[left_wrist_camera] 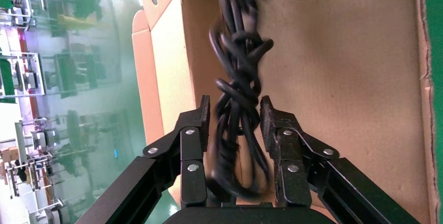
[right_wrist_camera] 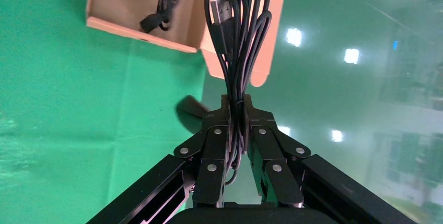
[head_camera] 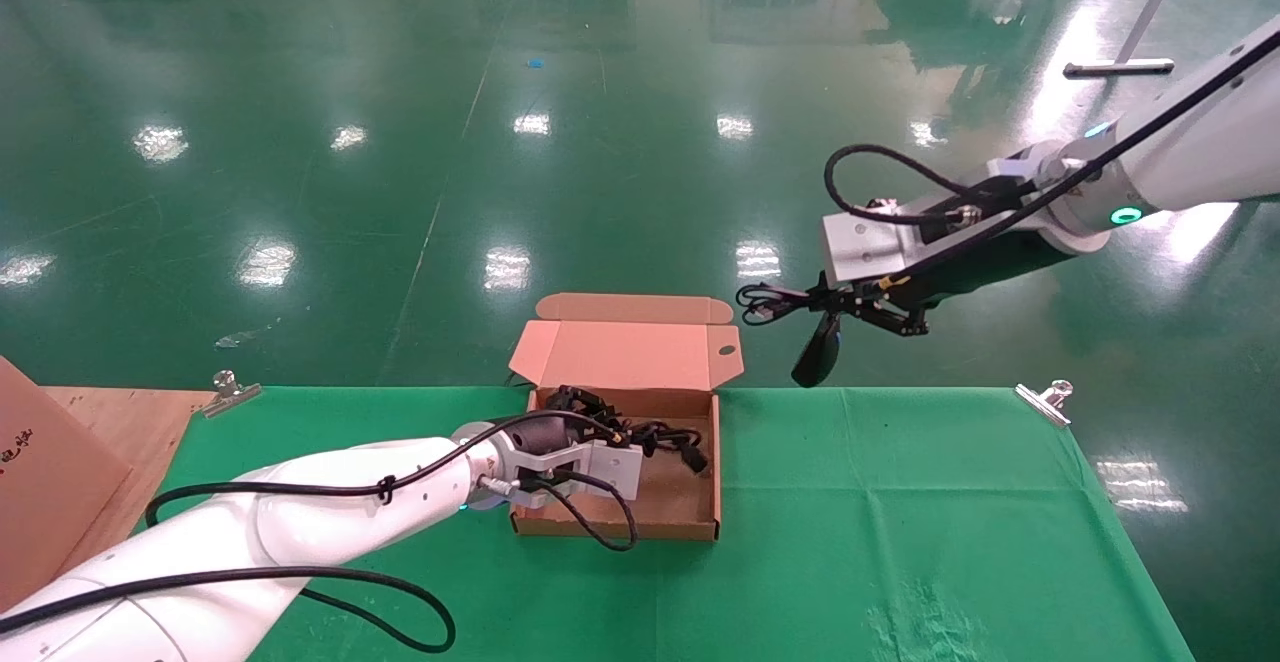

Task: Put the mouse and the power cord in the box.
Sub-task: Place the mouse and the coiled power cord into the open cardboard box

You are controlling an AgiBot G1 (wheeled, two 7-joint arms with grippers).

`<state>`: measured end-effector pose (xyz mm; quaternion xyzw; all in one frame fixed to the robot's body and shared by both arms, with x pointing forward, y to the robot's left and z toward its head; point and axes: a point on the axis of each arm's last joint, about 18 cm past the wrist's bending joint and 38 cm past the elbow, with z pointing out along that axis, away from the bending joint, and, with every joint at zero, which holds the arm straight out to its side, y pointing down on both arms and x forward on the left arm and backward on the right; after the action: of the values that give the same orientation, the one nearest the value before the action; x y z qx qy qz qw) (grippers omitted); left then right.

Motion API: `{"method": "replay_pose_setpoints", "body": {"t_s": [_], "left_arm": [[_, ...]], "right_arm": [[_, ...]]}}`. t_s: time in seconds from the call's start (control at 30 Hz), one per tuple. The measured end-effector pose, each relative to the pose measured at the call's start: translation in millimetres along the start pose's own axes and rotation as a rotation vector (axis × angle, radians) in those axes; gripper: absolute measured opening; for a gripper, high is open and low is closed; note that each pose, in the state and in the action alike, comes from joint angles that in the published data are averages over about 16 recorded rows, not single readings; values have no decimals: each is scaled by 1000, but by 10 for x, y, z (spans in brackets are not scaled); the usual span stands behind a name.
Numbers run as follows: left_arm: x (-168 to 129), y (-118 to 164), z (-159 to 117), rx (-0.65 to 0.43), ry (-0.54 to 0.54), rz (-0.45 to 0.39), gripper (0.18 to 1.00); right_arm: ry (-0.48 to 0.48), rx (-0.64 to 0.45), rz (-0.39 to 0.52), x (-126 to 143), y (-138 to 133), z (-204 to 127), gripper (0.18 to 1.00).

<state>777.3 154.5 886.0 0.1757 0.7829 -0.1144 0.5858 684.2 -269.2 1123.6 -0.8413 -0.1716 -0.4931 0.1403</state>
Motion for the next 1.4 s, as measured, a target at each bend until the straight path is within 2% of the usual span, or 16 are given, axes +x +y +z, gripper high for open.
{"method": "replay_pose_setpoints", "body": {"t_s": [0.27, 0.53, 0.73, 1.0, 1.2, 1.4], "left_arm": [[-95, -16, -47, 24, 11, -23, 471], [-297, 178, -334, 100, 41, -123, 627], [-414, 558, -788, 187, 42, -238, 752], [-435, 1134, -1576, 318, -19, -358, 896], [-373, 1524, -2094, 373, -103, -437, 960], [-245, 1869, -2424, 355, -177, -507, 991]], "right_arm": [[-2, 15, -3, 14, -77, 53, 216], [1, 41, -24, 66, -272, 169, 216], [-2, 67, -49, 65, -496, 368, 216], [28, 105, -90, -20, -904, 796, 216], [84, 142, -113, -149, -1249, 1135, 216], [129, 172, -126, -307, -1520, 1379, 216]]}}
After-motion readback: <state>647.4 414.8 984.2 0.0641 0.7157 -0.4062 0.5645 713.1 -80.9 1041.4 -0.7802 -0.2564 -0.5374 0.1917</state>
